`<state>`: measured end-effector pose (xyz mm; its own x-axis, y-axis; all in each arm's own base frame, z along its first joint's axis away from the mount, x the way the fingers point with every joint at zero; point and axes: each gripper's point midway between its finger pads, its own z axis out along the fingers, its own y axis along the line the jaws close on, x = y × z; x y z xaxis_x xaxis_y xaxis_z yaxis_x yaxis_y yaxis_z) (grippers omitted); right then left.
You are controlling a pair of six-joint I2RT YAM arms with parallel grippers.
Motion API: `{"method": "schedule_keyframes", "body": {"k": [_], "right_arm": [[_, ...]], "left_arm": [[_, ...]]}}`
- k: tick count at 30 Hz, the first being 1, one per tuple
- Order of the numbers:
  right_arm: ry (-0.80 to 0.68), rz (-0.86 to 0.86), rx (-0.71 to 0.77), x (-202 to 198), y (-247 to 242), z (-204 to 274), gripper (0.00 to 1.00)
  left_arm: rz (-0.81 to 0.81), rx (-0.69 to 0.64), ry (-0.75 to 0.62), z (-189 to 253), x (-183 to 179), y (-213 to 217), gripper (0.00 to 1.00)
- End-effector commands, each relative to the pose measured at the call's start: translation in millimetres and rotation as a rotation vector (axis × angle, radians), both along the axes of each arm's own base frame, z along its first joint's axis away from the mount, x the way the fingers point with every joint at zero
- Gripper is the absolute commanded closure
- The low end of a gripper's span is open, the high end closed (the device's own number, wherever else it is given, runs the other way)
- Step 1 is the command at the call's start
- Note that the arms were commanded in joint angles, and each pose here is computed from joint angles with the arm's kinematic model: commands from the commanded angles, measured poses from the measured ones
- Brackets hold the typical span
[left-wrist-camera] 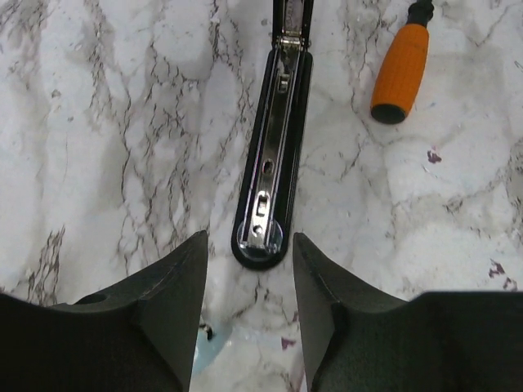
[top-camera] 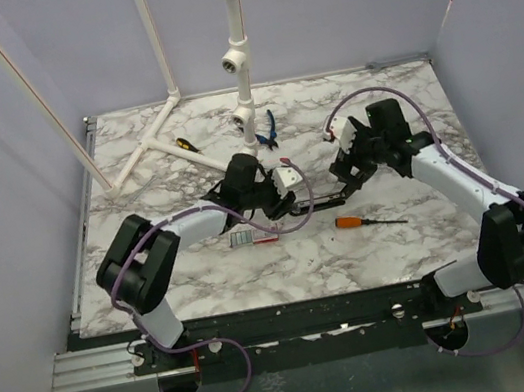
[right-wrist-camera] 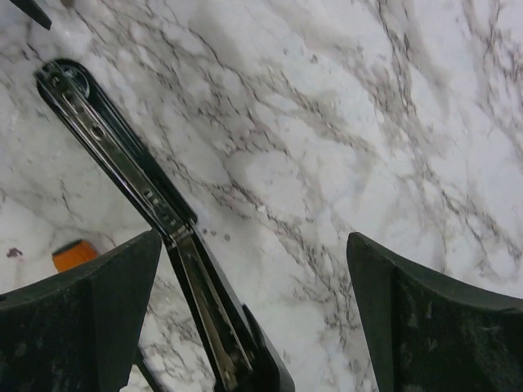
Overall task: Load the staples into the stapler
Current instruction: Open the stapler at the center of the board.
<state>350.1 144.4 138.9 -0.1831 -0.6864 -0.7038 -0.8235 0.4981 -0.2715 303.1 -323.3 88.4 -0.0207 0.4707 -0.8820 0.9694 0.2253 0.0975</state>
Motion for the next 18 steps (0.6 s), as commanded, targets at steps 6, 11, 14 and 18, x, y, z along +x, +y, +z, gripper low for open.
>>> {"method": "schedule_keyframes", "body": {"k": [6,11,14,18], "right_arm": [[0.125,0.014,-0.016,-12.9,-41.6,-18.3,0.00],[0.161,-0.003,-0.005,-11.9,-61.4,-32.1,0.00],[0.187,0.008,0.009,-14.6,-68.1,-41.8,0.00],[0.206,0.027,0.028,-18.4,-72.3,-52.3,0.00]], "left_arm": [[-0.043,-0.007,0.021,-19.5,12.1,-53.6,0.54],[-0.023,0.038,0.050,-45.2,13.4,-51.9,0.57],[-0.020,0.054,0.065,-56.9,10.0,-48.4,0.59],[-0.018,0.070,0.076,-68.2,5.1,-42.9,0.60]]}}
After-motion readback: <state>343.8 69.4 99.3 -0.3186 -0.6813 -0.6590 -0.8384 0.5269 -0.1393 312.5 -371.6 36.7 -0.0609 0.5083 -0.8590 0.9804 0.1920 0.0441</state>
